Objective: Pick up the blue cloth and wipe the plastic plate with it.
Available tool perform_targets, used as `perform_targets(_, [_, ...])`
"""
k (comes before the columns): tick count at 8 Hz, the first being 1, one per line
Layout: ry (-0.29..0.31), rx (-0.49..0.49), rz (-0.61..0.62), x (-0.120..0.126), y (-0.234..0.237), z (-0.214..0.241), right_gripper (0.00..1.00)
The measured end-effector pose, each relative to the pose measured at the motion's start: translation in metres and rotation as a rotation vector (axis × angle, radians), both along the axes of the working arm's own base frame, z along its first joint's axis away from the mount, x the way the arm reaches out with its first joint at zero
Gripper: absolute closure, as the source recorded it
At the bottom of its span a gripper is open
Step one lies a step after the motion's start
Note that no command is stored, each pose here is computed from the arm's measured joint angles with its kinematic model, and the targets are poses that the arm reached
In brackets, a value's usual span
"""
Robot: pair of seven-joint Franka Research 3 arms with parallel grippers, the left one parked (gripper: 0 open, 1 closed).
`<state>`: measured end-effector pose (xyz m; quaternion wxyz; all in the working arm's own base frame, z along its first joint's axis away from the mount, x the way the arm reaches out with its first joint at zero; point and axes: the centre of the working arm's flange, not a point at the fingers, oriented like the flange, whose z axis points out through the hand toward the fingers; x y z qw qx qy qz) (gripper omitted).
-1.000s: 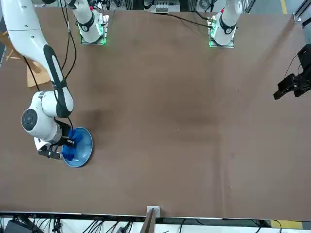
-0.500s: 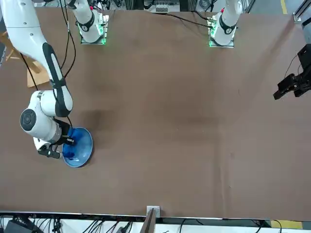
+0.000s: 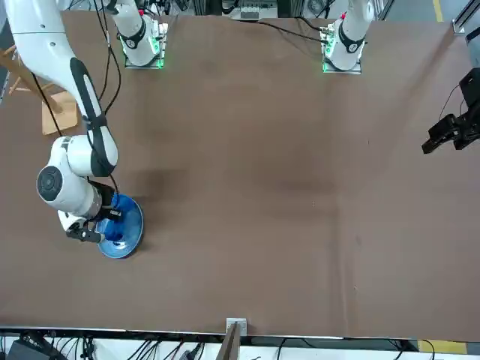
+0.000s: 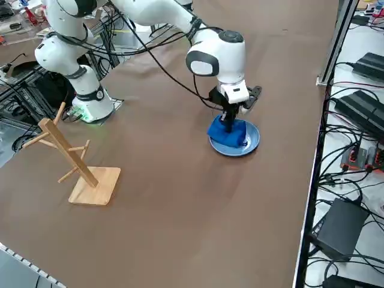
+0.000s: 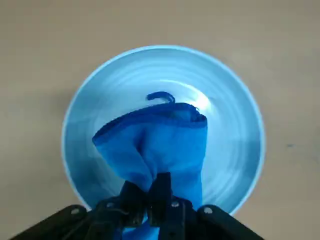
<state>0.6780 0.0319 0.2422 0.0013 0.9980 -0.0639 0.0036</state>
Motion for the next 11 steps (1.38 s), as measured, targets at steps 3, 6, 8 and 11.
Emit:
perform_targets(3, [-0.001, 0.002, 0.002, 0.001, 0.022, -0.005, 0.94])
perform_targets(6, [-0.019, 0.003, -0.010, 0.016, 0.017, -0.012, 0.94])
perform_targets(8, [-0.048, 0.005, -0.011, 0.031, 0.006, -0.017, 0.94])
perform_targets(11, [-0.092, -0.027, 0.031, 0.039, -0.038, -0.034, 0.94])
